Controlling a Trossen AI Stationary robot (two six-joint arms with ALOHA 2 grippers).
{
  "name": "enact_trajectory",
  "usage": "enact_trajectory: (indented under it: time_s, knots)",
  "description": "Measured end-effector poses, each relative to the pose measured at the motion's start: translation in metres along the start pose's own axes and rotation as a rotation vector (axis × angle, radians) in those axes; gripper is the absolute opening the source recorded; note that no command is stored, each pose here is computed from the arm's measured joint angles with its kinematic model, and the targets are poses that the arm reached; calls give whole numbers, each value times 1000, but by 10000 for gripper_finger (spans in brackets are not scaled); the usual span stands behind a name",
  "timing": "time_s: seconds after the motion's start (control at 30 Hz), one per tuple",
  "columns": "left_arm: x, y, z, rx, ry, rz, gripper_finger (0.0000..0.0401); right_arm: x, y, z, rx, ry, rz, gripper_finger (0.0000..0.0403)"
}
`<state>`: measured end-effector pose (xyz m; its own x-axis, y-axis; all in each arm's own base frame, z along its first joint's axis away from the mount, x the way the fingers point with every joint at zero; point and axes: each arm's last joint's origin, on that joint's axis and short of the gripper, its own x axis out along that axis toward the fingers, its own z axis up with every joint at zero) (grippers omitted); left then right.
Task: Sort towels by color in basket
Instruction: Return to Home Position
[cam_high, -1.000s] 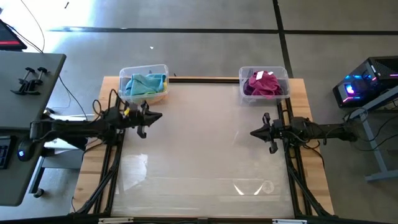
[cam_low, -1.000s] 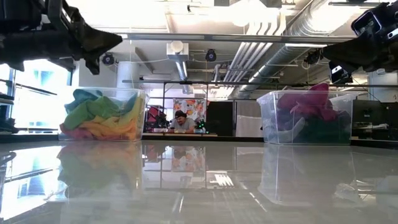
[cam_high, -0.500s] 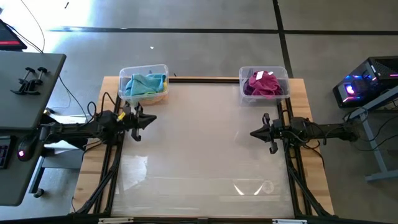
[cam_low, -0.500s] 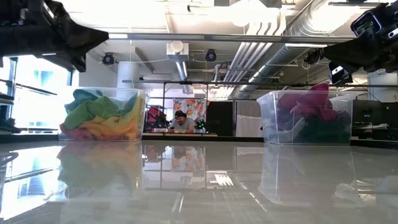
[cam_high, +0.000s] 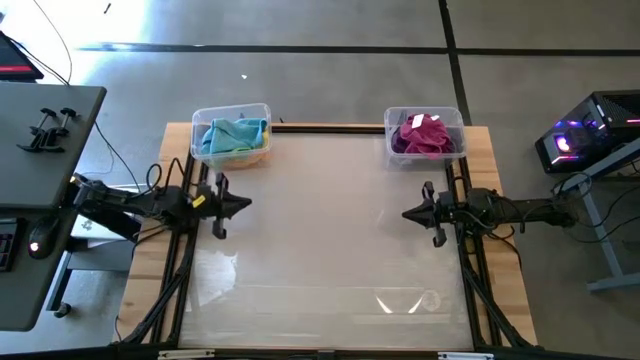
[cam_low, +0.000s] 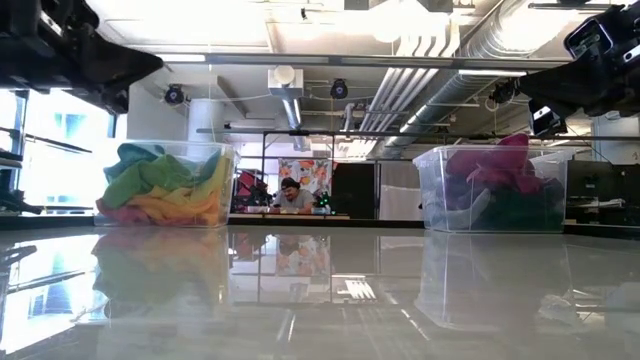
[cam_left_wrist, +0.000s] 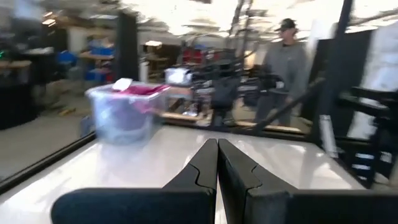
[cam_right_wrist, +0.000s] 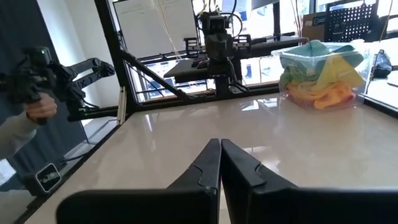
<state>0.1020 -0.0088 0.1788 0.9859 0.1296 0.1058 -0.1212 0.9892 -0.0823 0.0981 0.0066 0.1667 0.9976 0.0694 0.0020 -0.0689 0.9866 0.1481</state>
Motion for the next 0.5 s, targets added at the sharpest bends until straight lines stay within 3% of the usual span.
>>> enact_trajectory:
  time_s: [0.17, 0.5]
  knots:
    - [0, -3, 3, 38, -33, -130, 0, 0, 0, 0, -50, 0, 0, 2]
    - [2, 7, 3, 60, -30, -102, 0, 0, 0, 0, -44, 0, 0, 2]
